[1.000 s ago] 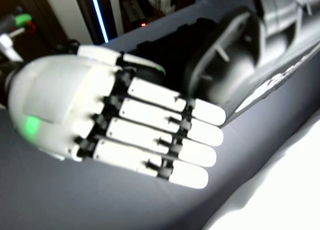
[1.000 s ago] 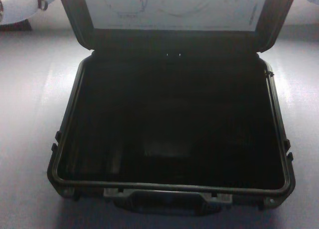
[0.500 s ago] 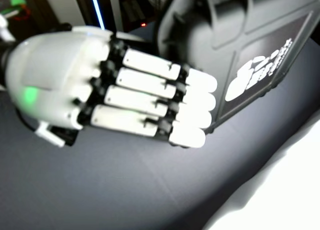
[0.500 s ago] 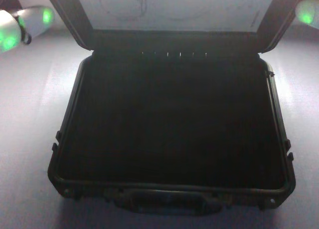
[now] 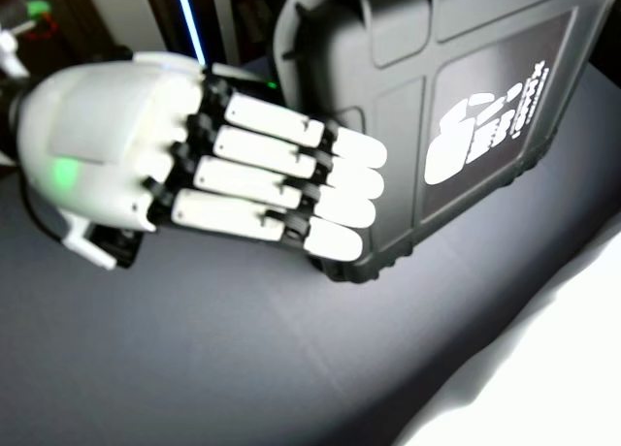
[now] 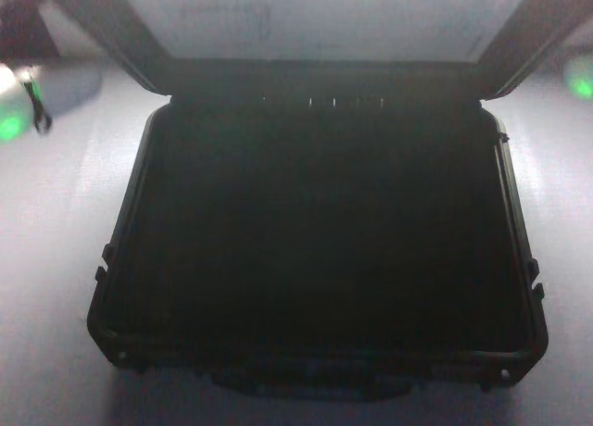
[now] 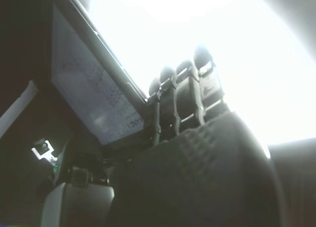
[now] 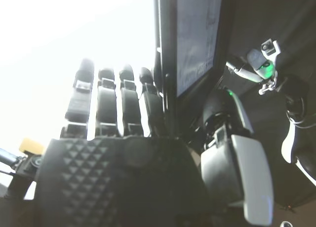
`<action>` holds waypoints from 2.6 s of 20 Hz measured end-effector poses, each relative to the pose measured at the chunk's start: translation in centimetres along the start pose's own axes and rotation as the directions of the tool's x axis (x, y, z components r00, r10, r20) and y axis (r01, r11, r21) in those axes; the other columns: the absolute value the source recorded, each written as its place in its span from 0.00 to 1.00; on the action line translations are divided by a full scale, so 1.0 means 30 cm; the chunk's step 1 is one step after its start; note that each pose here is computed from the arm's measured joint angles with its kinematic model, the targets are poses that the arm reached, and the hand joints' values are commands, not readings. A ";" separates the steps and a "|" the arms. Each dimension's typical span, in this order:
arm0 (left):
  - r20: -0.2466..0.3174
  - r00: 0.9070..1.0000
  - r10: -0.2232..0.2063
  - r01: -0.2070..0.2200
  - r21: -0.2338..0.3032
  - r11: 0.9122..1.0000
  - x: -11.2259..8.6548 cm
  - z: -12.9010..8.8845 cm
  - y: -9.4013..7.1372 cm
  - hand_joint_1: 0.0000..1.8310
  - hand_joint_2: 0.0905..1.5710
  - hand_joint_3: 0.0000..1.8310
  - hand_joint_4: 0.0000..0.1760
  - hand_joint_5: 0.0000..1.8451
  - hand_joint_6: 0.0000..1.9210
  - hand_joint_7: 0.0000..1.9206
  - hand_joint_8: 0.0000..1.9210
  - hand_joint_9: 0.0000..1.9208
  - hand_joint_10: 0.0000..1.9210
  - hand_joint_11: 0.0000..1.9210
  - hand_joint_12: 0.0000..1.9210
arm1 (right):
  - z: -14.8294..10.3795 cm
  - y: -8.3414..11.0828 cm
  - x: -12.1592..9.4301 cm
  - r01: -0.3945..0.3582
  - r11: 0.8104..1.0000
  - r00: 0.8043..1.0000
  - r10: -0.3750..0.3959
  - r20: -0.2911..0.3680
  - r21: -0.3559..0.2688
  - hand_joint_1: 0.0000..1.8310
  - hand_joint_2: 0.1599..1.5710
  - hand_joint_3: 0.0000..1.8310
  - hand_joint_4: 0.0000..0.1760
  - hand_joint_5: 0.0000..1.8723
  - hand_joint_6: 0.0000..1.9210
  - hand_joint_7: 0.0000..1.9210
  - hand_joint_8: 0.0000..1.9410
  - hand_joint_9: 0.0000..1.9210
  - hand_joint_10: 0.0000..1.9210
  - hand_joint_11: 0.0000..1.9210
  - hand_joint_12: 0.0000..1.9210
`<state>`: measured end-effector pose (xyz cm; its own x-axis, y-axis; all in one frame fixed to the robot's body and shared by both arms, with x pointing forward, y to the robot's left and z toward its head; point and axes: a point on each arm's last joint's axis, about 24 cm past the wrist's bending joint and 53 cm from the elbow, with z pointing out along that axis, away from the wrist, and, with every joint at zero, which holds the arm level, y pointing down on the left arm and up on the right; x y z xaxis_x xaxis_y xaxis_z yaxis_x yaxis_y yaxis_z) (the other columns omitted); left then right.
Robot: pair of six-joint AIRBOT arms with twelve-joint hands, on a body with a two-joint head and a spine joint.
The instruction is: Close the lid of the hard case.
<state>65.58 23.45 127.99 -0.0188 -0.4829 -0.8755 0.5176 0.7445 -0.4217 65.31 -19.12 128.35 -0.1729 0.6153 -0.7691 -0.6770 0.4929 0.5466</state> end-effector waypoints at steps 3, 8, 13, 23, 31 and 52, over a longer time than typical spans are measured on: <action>-0.041 0.999 0.008 -0.008 0.011 1.000 0.039 -0.018 -0.016 0.00 0.87 0.00 0.00 0.09 0.00 0.09 0.00 0.07 0.00 0.00 0.18 | -0.017 0.012 0.061 0.009 1.000 0.999 -0.009 -0.052 -0.010 0.05 0.79 0.00 0.04 0.11 0.00 0.09 0.00 0.06 0.00 0.00 0.23; -0.060 0.998 0.017 -0.018 -0.003 1.000 0.040 -0.048 -0.001 0.00 0.89 0.00 0.00 0.09 0.00 0.09 0.00 0.07 0.00 0.00 0.15 | -0.031 0.018 0.066 0.000 1.000 0.999 -0.001 -0.052 -0.010 0.03 0.77 0.00 0.15 0.11 0.00 0.10 0.00 0.07 0.00 0.00 0.23; -0.115 0.993 0.014 -0.015 -0.010 1.000 0.082 -0.074 0.003 0.00 0.91 0.00 0.00 0.10 0.00 0.09 0.00 0.08 0.00 0.00 0.21 | -0.063 0.007 0.120 -0.015 1.000 0.995 0.016 -0.099 0.006 0.06 0.77 0.00 0.09 0.12 0.00 0.10 0.00 0.07 0.00 0.00 0.22; -0.234 0.972 -0.001 0.003 0.010 1.000 0.181 -0.118 -0.028 0.00 0.95 0.00 0.00 0.07 0.00 0.09 0.00 0.08 0.00 0.00 0.11 | -0.149 0.007 0.216 -0.062 0.998 0.975 0.068 -0.210 0.033 0.09 0.83 0.00 0.00 0.10 0.00 0.10 0.00 0.07 0.00 0.00 0.24; -0.326 0.944 0.041 -0.048 -0.013 0.999 0.198 -0.205 -0.022 0.11 0.96 0.01 0.00 0.06 0.00 0.07 0.00 0.06 0.00 0.00 0.12 | -0.261 -0.045 0.231 -0.013 0.991 0.949 0.053 -0.312 0.130 0.13 0.80 0.00 0.00 0.07 0.00 0.10 0.00 0.06 0.00 0.01 0.25; -0.150 0.975 -0.166 0.187 0.138 0.973 0.235 -0.087 -0.179 0.13 0.94 0.00 0.00 0.07 0.00 0.10 0.00 0.10 0.01 0.00 0.20 | -0.142 0.069 0.326 -0.144 0.989 0.958 0.130 -0.254 -0.036 0.06 0.78 0.00 0.00 0.08 0.01 0.07 0.00 0.05 0.00 0.06 0.01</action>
<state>60.44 17.24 123.45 -0.2321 -0.5252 -0.8187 0.6178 0.5705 -0.5412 59.17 -14.70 120.55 -0.4357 0.4973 -0.7502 -0.6701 0.3772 0.6393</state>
